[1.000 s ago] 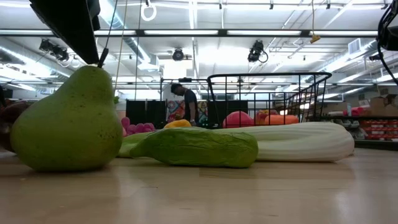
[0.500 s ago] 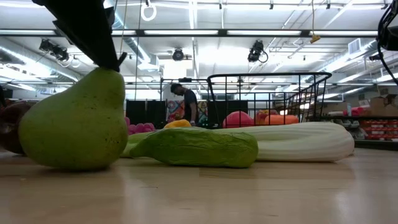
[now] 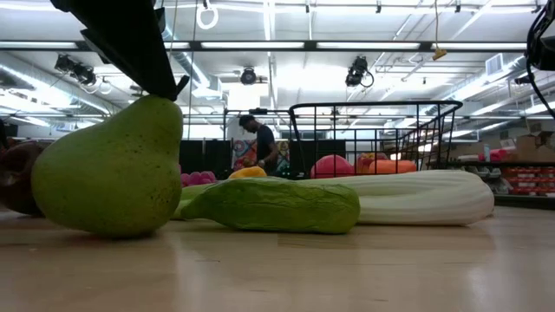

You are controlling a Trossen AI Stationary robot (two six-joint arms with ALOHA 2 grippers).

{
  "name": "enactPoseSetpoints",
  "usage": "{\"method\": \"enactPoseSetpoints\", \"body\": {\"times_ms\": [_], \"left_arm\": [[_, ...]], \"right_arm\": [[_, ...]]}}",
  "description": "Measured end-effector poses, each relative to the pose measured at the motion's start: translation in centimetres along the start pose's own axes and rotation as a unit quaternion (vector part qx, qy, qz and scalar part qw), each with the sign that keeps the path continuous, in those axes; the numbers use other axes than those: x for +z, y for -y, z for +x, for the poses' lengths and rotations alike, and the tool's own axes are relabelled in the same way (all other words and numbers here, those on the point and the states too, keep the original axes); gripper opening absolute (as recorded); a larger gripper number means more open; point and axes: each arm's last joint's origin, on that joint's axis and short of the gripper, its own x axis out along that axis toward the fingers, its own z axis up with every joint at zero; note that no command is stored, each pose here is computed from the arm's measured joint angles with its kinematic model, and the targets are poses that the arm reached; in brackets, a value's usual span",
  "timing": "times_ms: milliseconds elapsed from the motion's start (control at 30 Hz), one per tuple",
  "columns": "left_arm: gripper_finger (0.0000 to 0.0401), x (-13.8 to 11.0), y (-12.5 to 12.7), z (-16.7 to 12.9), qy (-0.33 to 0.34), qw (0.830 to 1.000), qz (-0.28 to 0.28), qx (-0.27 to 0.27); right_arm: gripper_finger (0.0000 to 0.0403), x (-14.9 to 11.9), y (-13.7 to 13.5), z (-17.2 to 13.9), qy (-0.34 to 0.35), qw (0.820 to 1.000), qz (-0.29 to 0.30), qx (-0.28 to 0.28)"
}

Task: Build produce basket
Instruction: Put the pear into the wire basket

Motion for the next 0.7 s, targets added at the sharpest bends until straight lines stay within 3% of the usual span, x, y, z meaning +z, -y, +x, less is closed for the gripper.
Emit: {"method": "enactPoseSetpoints", "body": {"times_ms": [267,700], "left_arm": [[0.0075,1.1,0.5,-1.4,-0.008,1.0,0.025,-0.004],[0.0075,1.4,0.6,-1.9,-0.007,1.0,0.014,-0.006]], "right_arm": [[0.0247,0.0,0.0,0.0,0.0,1.0,0.0,0.001],[0.0247,0.0,0.0,0.0,0.0,1.0,0.0,0.001]]}}
